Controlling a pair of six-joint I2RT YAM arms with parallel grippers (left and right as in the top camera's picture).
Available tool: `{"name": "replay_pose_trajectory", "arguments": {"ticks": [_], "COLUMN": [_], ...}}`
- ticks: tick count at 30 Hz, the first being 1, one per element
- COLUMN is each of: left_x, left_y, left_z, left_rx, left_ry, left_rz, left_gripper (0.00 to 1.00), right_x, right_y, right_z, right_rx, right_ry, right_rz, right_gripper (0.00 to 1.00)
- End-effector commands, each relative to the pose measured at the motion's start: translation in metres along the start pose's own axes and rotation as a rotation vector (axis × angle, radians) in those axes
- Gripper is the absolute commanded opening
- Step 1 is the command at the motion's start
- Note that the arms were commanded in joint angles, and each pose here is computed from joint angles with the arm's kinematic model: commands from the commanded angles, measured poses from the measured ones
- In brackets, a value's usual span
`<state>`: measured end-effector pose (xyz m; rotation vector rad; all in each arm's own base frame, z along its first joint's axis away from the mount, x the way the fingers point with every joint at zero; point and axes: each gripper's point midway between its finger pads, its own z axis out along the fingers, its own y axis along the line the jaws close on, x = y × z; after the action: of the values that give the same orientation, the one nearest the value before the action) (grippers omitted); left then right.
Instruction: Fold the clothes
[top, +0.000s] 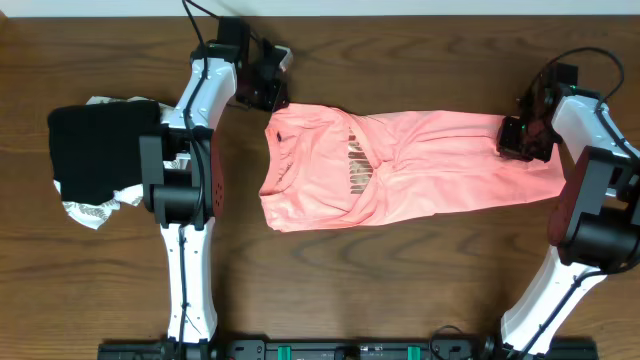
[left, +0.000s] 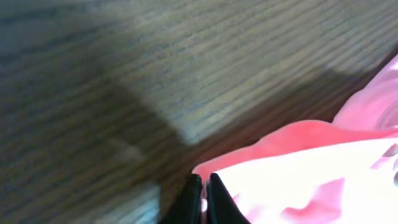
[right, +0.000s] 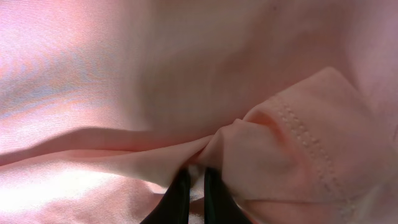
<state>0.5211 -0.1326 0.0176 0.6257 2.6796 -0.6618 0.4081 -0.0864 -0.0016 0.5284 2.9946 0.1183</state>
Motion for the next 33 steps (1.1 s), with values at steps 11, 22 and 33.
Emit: {"name": "replay_pose_trajectory", "arguments": {"ticks": [11, 22, 33], "left_x": [0.011, 0.01, 0.059], "left_y": [-0.026, -0.043, -0.062], "left_z": [-0.051, -0.099, -0.103], "left_rx": [-0.018, -0.088, -0.056], "left_ry": [0.063, 0.061, 0.269], "left_rz": [-0.025, -0.005, -0.085], "left_gripper": [0.06, 0.06, 0.06], "right_x": [0.021, 0.02, 0.02], "right_y": [-0.008, -0.011, -0.018], "right_z": [0.017, 0.017, 0.016], "right_rx": [0.015, 0.031, 0.039], "right_ry": [0.085, 0.081, 0.079], "right_rz": [0.016, 0.017, 0.029], "right_gripper": [0.08, 0.08, 0.08]}}
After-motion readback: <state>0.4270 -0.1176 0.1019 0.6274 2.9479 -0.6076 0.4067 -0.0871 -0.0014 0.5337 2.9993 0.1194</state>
